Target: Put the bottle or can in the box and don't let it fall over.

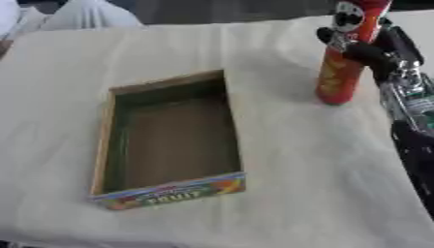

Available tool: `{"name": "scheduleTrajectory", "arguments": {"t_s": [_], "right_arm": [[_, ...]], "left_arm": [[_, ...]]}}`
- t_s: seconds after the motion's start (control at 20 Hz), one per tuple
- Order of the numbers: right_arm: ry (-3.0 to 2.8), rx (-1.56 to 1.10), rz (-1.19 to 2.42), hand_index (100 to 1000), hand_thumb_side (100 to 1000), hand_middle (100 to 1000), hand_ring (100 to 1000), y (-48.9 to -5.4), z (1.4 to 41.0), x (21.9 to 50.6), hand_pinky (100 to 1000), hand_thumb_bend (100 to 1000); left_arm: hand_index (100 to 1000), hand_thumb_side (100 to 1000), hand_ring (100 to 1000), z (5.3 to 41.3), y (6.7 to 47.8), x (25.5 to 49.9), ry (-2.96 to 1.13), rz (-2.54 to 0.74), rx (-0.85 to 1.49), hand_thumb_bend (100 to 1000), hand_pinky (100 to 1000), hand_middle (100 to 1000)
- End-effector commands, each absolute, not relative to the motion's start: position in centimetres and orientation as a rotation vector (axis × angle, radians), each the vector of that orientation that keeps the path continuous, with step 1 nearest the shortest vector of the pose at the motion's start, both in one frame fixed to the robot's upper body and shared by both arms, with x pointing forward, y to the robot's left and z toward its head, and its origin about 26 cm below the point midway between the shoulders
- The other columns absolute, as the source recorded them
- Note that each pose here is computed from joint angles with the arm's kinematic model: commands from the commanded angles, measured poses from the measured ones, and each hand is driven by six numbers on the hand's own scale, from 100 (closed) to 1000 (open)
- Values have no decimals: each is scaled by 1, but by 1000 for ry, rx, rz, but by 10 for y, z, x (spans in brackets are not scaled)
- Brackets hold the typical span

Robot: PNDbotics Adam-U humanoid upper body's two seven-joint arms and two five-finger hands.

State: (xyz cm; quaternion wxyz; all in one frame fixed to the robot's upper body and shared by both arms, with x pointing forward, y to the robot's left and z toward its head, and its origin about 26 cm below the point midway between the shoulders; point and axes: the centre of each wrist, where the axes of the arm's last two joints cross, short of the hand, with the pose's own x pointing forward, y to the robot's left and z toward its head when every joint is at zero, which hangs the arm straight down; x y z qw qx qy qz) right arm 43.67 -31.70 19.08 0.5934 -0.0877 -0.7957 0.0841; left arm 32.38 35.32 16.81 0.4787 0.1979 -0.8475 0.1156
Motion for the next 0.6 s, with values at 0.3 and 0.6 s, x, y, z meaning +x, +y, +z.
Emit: {"name": "scheduleTrajectory", "arguments": {"t_s": [0.3,0.6], "right_arm": [[-1897,-266,101,601,100,573,503,-323,208,437,477,578],[-1933,-277,30,309,100,313,249,-321,210,437,334,487]], "left_arm": [[740,257,743,180,358,323,-2104,279,500,729,677,613],[739,262,743,180,359,324,-2103,280,499,722,678,613]]}}
